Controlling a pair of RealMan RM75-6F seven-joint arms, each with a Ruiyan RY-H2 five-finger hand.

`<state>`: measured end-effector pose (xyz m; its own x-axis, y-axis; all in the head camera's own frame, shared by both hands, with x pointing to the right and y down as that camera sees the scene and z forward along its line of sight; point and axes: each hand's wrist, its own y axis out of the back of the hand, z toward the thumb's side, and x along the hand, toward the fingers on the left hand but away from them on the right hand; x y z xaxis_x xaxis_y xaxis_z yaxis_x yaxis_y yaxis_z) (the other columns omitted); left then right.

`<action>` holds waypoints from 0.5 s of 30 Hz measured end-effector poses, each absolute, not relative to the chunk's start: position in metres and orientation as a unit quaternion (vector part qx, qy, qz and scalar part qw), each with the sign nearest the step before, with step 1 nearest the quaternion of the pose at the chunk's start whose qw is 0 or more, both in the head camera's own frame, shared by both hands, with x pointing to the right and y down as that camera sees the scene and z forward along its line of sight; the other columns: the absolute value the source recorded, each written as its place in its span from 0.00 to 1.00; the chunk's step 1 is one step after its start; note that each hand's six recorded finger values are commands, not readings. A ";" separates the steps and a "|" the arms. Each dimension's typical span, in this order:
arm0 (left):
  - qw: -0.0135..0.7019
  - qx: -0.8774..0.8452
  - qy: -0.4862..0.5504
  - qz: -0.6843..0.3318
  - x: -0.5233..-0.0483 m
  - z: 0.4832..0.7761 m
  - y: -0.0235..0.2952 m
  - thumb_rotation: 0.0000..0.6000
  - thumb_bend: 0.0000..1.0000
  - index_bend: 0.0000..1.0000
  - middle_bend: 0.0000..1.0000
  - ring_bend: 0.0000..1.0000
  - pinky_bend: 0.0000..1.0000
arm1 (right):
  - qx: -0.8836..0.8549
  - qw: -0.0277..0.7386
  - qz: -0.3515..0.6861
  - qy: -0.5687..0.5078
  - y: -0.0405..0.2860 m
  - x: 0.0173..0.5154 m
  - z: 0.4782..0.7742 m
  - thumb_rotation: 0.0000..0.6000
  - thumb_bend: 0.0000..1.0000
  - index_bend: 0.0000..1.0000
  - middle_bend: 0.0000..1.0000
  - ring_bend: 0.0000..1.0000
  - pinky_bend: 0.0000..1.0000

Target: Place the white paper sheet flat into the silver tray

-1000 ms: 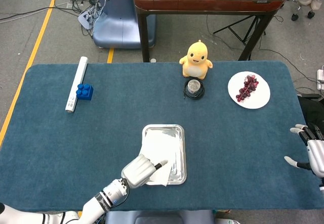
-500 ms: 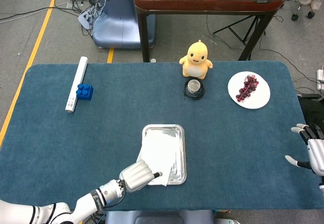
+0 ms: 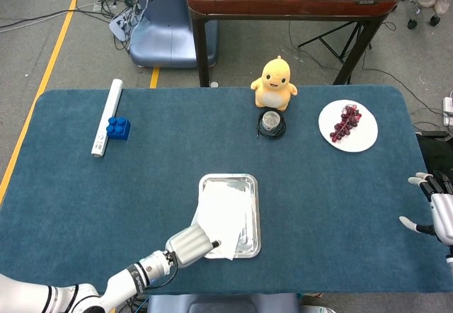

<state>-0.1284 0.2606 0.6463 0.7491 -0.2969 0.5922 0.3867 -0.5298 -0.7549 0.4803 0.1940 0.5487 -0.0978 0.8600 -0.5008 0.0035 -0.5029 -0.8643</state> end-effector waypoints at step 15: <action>0.482 -0.784 -0.054 -0.387 -0.130 0.660 0.265 1.00 0.71 0.28 1.00 0.94 1.00 | -0.582 0.331 0.642 -0.373 0.193 0.482 0.549 1.00 0.03 0.26 0.21 0.08 0.30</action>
